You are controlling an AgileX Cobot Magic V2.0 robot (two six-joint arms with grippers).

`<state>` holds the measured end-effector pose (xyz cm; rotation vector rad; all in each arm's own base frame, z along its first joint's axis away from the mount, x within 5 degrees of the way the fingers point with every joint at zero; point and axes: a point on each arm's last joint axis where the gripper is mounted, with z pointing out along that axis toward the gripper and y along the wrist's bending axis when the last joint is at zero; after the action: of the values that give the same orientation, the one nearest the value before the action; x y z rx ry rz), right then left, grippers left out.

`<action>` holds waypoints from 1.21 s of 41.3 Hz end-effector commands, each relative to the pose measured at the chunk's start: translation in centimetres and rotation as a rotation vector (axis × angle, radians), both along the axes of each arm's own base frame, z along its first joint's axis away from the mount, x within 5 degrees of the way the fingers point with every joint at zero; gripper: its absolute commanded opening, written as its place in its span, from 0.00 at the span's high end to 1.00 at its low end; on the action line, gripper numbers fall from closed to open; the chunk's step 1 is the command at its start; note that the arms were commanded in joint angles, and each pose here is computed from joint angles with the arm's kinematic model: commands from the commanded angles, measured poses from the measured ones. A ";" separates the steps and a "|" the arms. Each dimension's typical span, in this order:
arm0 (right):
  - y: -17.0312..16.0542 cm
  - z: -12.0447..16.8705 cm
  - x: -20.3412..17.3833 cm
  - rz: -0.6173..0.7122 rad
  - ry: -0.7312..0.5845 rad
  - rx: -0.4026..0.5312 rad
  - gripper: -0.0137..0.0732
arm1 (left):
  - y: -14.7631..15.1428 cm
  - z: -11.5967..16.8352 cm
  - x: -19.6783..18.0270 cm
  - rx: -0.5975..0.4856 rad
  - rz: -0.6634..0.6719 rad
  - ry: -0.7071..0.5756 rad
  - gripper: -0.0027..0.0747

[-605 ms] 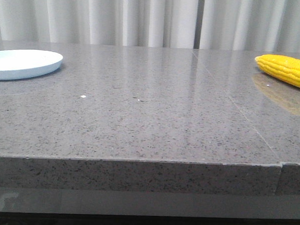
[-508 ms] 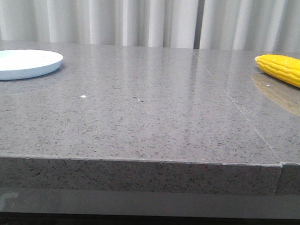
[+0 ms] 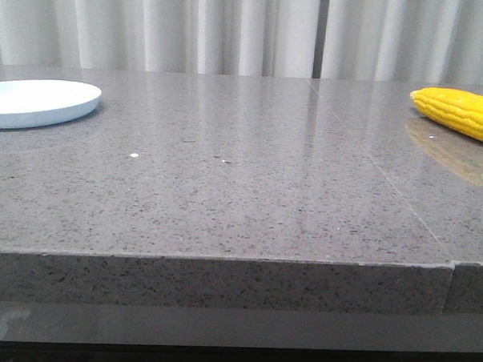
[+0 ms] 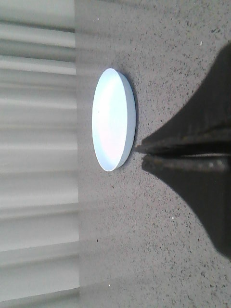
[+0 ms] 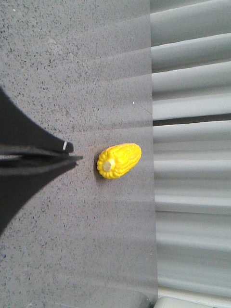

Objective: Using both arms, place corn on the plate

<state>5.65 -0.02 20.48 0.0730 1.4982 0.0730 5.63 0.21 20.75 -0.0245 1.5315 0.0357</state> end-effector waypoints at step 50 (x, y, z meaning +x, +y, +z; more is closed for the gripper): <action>0.1 17.1 4.4 0.019 0.306 -0.020 0.92 | -0.1 19.7 2.2 -0.015 -0.022 0.112 0.99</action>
<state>8.94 0.24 36.49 0.0616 1.8455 0.0845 7.11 0.07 39.25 -0.0082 1.6996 0.0164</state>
